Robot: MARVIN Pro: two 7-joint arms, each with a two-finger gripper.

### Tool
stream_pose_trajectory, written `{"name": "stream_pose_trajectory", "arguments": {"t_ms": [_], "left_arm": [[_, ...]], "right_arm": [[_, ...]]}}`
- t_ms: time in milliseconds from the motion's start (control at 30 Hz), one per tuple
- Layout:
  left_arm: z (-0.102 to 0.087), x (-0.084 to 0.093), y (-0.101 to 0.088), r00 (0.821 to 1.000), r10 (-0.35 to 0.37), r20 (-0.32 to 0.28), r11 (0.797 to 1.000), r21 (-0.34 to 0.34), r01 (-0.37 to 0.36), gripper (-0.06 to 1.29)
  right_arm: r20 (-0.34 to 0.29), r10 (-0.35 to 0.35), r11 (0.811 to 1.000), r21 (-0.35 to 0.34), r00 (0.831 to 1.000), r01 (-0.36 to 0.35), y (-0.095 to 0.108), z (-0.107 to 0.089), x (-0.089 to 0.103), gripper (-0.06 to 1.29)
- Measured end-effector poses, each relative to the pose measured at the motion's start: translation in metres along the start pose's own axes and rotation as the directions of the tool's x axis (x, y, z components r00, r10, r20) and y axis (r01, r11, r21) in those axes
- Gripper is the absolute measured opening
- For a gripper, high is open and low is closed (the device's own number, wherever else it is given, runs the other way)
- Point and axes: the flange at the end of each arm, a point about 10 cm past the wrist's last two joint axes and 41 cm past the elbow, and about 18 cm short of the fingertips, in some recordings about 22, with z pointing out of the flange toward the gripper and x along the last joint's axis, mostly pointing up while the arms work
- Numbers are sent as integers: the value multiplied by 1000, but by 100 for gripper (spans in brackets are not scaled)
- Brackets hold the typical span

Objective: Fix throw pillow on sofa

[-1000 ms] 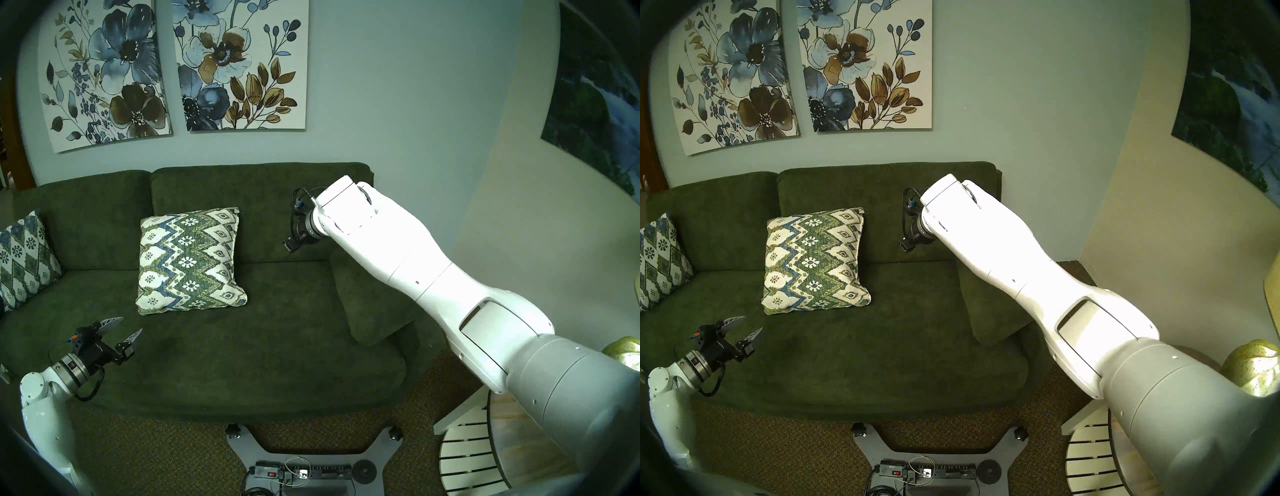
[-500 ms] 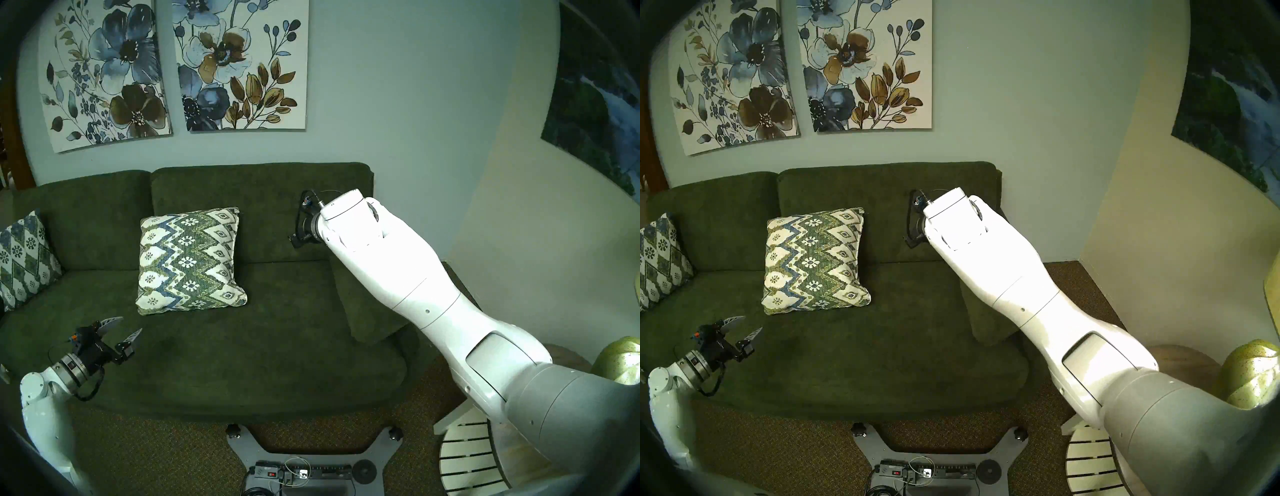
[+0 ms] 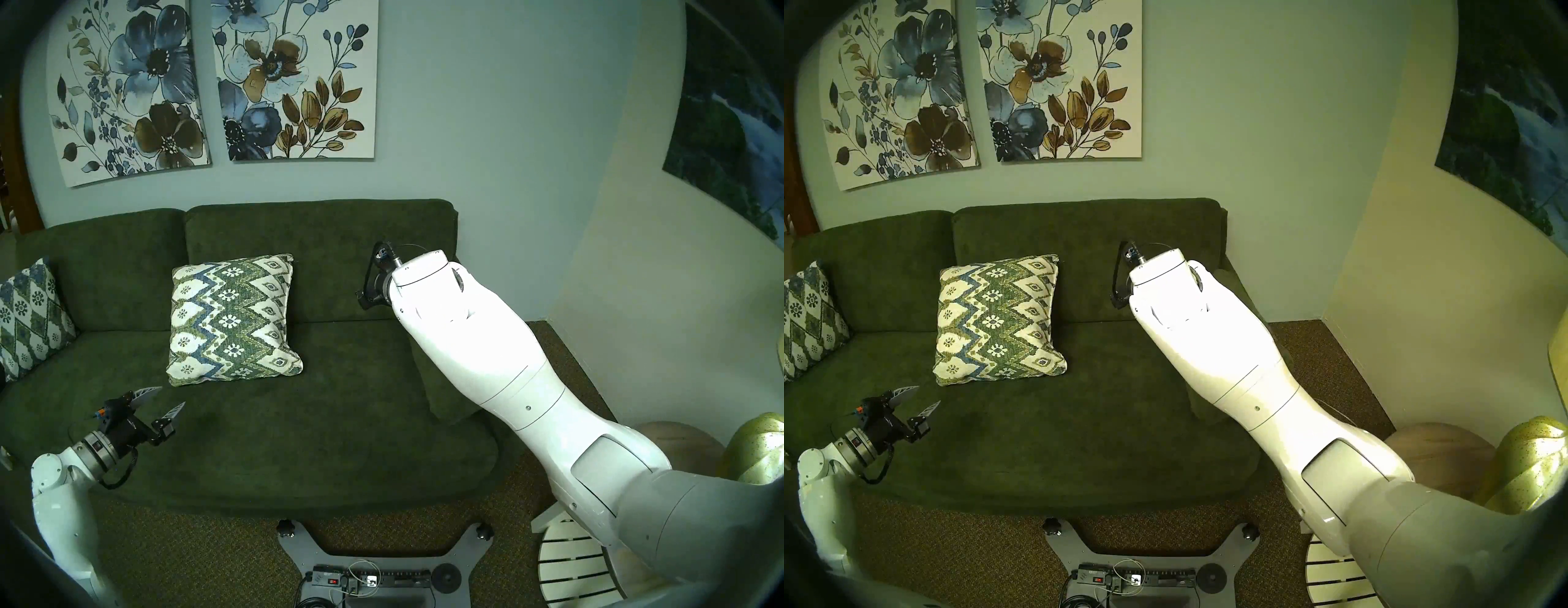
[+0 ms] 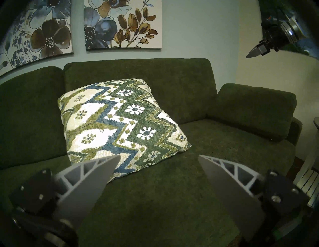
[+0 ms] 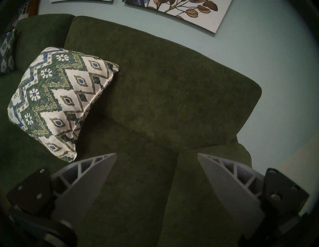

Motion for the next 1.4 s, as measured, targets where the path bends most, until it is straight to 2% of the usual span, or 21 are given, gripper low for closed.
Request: {"name": "stream_pose_trajectory", "arguments": {"t_ms": [167, 400, 567, 733, 1000, 1167, 1400], "left_arm": [[50, 22, 16, 999, 29, -42, 999, -42, -31, 123], [107, 48, 37, 996, 30, -82, 997, -67, -35, 123], [145, 63, 52, 996, 3, -86, 998, -67, -9, 123], [175, 72, 59, 997, -47, -63, 999, -27, 46, 123], [195, 65, 44, 990, -142, 15, 986, 90, 140, 123], [201, 54, 28, 974, -213, 83, 962, 191, 194, 123], [212, 44, 18, 948, -280, 153, 930, 287, 229, 123]], "right_arm": [[2, 8, 1000, 4, 1000, -8, -1, 0, 0, 123], [3, 15, 1000, 7, 1000, -15, -2, 0, 0, 123], [4, 17, 1000, 5, 1000, -17, -2, 0, 0, 123], [4, 18, 1000, 2, 1000, -18, -2, 0, 0, 123], [4, 19, 1000, -3, 1000, -19, -2, 0, 0, 123], [4, 20, 1000, -7, 1000, -20, -2, 0, 0, 123], [4, 22, 1000, -10, 1000, -22, -2, 0, 0, 123]]}}
